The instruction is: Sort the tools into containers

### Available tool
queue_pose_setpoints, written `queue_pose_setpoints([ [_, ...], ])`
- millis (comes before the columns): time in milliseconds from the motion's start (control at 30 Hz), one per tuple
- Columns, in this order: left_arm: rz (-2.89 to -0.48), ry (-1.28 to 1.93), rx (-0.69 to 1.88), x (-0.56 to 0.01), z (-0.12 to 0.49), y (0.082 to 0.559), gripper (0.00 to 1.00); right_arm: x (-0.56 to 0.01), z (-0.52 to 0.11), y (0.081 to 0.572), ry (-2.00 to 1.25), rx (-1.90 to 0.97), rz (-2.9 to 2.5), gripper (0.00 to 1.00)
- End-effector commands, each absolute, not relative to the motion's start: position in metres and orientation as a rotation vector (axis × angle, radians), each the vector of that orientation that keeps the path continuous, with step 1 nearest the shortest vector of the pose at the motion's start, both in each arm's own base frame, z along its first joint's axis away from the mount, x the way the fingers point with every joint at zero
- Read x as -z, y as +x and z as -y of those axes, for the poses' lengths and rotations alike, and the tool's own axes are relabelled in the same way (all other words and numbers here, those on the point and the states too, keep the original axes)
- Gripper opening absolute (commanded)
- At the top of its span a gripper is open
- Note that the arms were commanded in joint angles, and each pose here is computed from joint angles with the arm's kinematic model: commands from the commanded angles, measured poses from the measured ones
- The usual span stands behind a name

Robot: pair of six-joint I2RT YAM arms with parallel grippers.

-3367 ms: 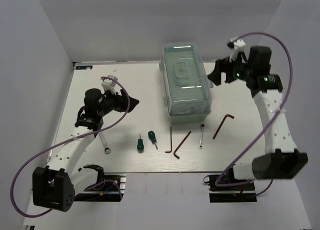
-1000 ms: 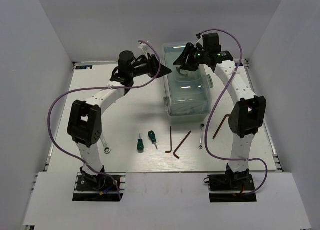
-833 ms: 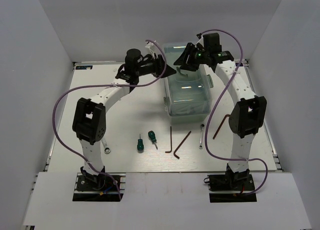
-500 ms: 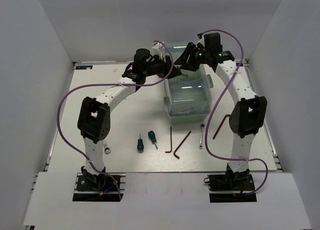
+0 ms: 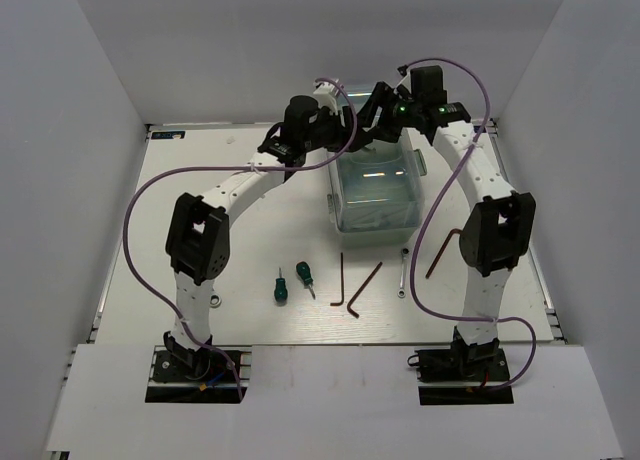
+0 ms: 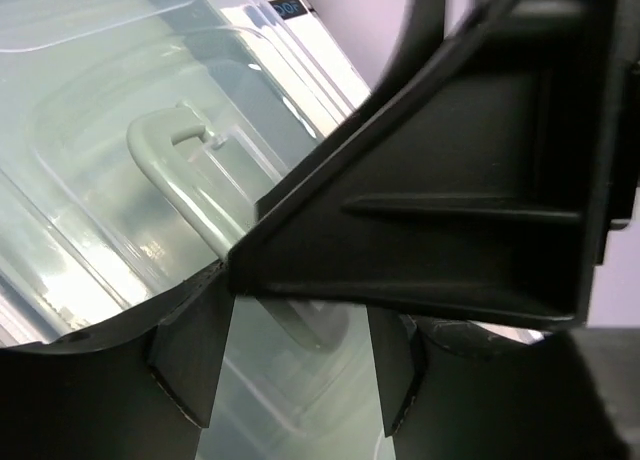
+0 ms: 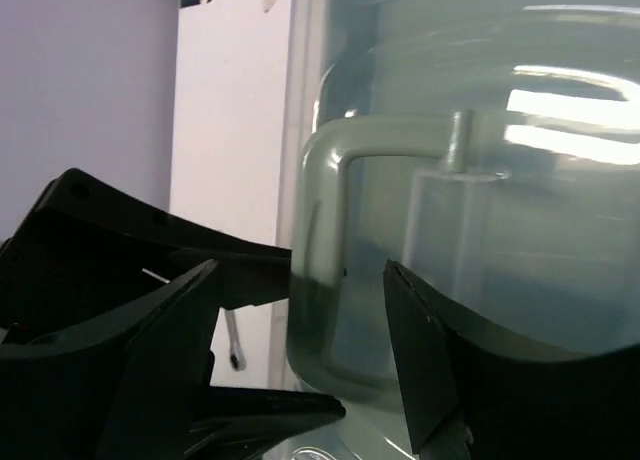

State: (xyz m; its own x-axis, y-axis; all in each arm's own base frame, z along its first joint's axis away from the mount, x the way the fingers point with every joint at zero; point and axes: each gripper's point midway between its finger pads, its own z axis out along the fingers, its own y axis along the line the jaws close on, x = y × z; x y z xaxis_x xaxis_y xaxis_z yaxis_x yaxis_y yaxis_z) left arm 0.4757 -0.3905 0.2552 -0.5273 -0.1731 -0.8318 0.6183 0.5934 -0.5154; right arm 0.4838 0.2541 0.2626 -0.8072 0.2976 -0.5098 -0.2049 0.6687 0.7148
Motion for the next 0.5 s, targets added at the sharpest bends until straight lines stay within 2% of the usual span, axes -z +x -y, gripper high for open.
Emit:
queue_pose_setpoints([
  [0,-1.975,0.282,0.991,-0.231,0.392,0.478,0.64,-0.315,-0.204,0.487,0.066,-0.77,-2.124,0.72],
  [67,-1.967,0.254,0.976,-0.235,0.39,0.482,0.62,-0.316,-0.179,0.485,0.049,-0.604,-2.105,0.72],
  [100,-1.985,0.252,0.985,-0.232,0.394,0.477,0.62,-0.317,-0.148,0.493,0.145,-0.428,-2.073,0.72],
  [133,-1.984,0.243,0.974,-0.232,0.393,0.479,0.59,-0.3,-0.135,0.486,0.165,-0.364,-2.098,0.72],
  [233,-2.009,0.226,0.965,-0.227,0.391,0.478,0.54,-0.329,-0.089,0.482,0.204,-0.207,-1.964,0.69],
  [300,-2.011,0.21,0.962,-0.227,0.39,0.479,0.5,-0.297,-0.062,0.481,0.224,-0.117,-1.998,0.66],
  [433,-2.024,0.21,0.971,-0.227,0.395,0.476,0.36,-0.241,-0.044,0.467,0.213,-0.153,-2.163,0.62],
  [467,-2.013,0.218,0.984,-0.232,0.397,0.475,0.28,-0.223,-0.038,0.468,0.228,-0.172,-2.211,0.62],
])
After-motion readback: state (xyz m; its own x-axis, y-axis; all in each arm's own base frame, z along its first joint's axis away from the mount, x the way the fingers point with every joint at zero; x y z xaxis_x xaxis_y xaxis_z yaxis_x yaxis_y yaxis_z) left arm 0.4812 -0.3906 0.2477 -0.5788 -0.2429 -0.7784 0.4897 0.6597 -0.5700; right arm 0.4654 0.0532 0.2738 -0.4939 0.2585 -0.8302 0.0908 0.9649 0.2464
